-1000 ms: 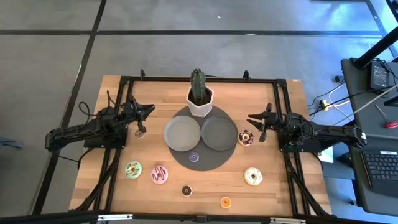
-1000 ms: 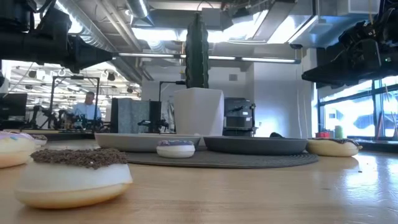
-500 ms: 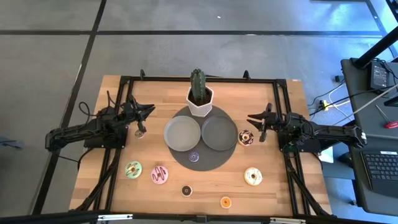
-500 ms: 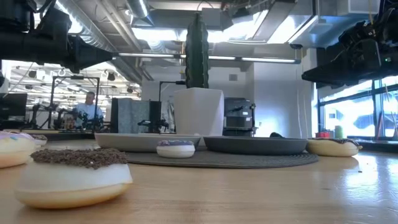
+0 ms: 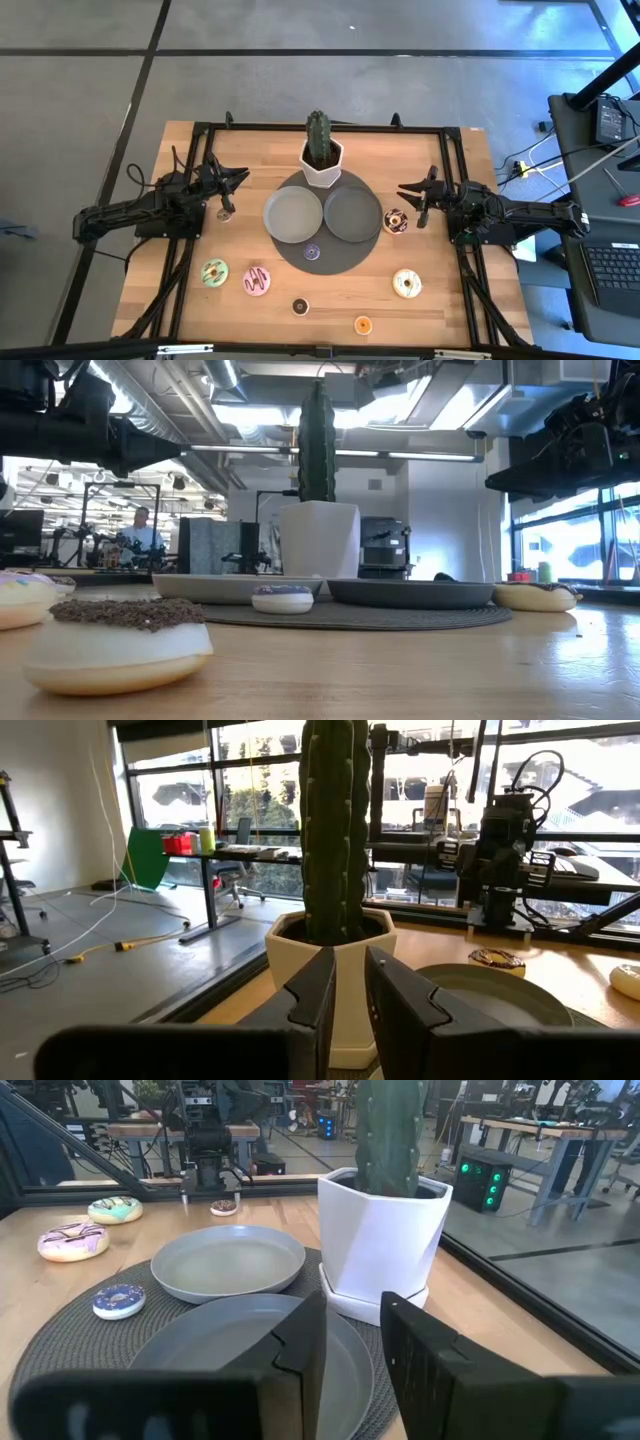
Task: Pick & Place donuts
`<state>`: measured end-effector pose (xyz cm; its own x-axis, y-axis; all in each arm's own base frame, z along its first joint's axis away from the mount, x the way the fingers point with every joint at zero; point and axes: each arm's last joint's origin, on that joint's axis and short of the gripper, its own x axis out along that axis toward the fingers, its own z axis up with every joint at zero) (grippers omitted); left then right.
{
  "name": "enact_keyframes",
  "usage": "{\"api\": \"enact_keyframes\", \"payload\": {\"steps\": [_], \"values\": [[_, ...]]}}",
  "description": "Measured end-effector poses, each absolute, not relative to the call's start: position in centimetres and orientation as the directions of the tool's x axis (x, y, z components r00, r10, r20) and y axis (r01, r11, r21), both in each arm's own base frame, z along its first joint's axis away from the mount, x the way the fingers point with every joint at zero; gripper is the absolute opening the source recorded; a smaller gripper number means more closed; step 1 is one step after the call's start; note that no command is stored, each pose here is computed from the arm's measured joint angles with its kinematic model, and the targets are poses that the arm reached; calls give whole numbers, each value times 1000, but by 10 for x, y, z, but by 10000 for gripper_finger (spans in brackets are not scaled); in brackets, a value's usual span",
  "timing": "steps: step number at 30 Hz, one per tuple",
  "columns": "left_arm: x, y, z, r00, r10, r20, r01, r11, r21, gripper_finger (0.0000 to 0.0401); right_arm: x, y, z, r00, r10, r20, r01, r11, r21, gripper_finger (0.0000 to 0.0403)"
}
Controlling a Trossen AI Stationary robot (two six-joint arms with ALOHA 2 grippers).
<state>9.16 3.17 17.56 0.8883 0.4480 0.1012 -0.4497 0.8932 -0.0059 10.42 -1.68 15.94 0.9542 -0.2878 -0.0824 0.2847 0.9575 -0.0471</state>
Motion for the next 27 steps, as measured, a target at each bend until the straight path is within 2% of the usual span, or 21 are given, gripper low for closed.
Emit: {"api": "enact_keyframes", "payload": {"steps": [21, 23, 27], "values": [[92, 32, 176, 888, 448, 101, -450, 893, -6, 53, 104, -17, 159, 954, -288, -82, 285, 957, -44, 100], [92, 32, 176, 888, 448, 101, -450, 893, -6, 52, 104, -17, 159, 955, -285, -83, 285, 958, -2, 100], [92, 32, 176, 888, 448, 101, -449, 893, -6, 54, 105, -15, 159, 967, -242, -84, 255, 942, 218, 100]]}}
